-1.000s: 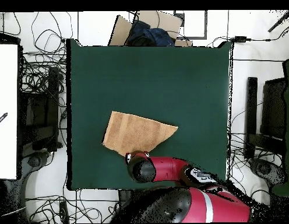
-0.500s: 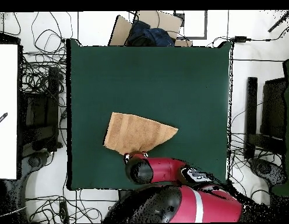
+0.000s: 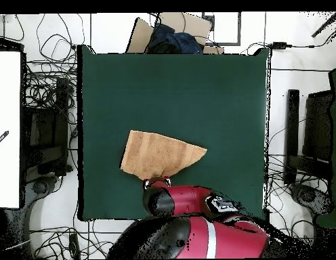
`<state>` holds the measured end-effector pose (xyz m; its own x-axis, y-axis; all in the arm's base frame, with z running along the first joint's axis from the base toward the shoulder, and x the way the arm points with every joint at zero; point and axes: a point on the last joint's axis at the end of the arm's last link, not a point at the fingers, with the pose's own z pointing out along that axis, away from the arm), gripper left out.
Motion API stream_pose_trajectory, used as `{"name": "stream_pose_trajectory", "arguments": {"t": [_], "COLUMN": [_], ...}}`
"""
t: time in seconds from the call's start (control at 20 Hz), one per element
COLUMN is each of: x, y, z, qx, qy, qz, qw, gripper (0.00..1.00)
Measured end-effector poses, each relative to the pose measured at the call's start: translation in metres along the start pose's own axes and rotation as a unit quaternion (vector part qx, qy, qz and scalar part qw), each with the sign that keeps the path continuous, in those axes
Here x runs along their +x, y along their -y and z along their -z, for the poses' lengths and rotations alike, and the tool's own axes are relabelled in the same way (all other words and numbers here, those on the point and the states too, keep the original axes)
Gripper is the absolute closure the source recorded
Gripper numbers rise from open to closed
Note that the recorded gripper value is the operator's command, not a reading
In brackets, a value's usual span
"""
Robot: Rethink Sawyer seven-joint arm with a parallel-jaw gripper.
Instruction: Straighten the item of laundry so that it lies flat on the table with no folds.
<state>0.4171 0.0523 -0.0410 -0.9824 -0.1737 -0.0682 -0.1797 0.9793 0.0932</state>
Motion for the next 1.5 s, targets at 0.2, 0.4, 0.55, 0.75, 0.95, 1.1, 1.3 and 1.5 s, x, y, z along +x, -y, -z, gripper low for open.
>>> {"name": "stream_pose_trajectory", "arguments": {"t": [0.2, 0.4, 0.55, 0.75, 0.95, 1.1, 1.3, 1.5], "x": [0.002, 0.008, 0.013, 0.022, 0.025, 0.023, 0.018, 0.012], "y": [0.002, 0.013, 0.022, 0.039, 0.048, 0.051, 0.050, 0.048], "z": [0.014, 0.048, 0.066, 0.086, 0.100, 0.106, 0.110, 0.110], "qx": [0.003, 0.010, 0.011, 0.013, 0.014, 0.014, 0.013, 0.009], "qy": [0.002, -0.004, -0.013, -0.032, -0.046, -0.048, -0.045, -0.039], "qz": [-0.003, -0.016, -0.028, -0.050, -0.060, -0.060, -0.057, -0.052], "qw": [1.0000, 0.9998, 0.9994, 0.9982, 0.9971, 0.9969, 0.9973, 0.9978], "gripper": [1.00, 1.00, 1.00, 1.00, 1.00, 1.00, 1.00, 0.00]}}
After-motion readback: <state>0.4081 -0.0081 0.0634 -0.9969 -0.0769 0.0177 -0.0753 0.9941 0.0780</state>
